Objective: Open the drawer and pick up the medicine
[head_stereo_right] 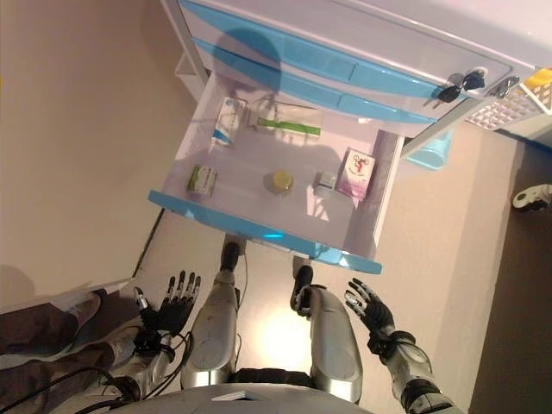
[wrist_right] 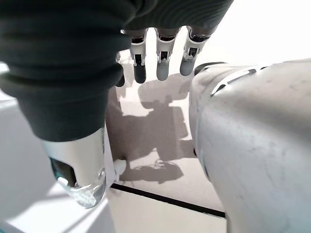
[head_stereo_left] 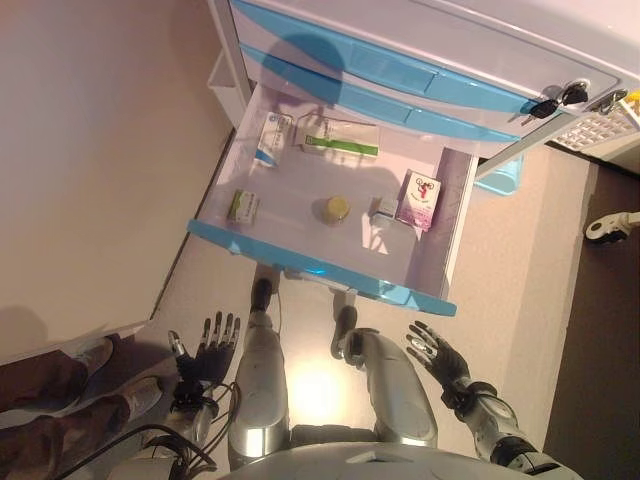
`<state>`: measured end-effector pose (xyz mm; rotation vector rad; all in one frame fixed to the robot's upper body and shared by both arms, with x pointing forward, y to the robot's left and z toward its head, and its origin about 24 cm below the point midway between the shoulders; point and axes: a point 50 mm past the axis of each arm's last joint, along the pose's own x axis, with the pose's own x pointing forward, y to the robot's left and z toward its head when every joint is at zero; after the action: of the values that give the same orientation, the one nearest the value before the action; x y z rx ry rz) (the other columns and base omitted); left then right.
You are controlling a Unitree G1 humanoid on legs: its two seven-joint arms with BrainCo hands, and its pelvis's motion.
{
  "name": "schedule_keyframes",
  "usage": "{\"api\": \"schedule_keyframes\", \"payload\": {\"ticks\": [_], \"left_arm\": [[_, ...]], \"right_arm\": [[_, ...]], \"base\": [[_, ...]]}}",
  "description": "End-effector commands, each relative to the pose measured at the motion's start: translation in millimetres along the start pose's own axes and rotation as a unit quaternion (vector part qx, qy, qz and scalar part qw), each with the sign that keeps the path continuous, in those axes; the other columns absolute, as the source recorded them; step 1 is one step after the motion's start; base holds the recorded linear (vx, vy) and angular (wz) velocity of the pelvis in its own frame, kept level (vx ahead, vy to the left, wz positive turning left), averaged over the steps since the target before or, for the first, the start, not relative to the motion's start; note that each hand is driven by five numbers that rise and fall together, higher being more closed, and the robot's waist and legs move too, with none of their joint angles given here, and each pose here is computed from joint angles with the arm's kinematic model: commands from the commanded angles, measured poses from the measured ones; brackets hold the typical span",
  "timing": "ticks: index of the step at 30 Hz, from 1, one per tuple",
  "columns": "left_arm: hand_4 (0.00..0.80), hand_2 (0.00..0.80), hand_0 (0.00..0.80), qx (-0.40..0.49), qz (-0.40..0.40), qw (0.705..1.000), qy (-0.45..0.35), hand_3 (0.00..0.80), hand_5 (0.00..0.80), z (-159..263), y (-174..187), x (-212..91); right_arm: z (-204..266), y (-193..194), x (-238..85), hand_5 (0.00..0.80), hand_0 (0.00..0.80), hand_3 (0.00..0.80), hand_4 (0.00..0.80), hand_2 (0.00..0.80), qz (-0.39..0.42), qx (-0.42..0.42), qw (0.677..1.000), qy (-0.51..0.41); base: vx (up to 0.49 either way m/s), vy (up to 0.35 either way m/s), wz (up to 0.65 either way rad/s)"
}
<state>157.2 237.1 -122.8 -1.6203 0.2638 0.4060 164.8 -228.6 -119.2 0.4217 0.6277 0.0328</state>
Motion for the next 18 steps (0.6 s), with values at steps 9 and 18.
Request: {"api": "schedule_keyframes", "payload": {"ticks": [9,18], "left_arm": [[0.0,0.0,0.0,0.112,0.168,0.978,-0.047,0.0,0.0,25,29,-23],[0.0,0.0,0.0,0.359,0.229,0.902,-0.076,0.0,0.0,66,30,-46]], "right_arm": [[-7,-18,-16,0.0,0.0,0.0,0.0,0.0,-0.058,-0.004,0.998,-0.014],[16,-56,-39,0.0,0.0,0.0,0.0,0.0,-0.189,0.008,0.977,-0.097]], "base": [[0.01,0.02,0.0],[0.034,-0.007,-0.06]]}}
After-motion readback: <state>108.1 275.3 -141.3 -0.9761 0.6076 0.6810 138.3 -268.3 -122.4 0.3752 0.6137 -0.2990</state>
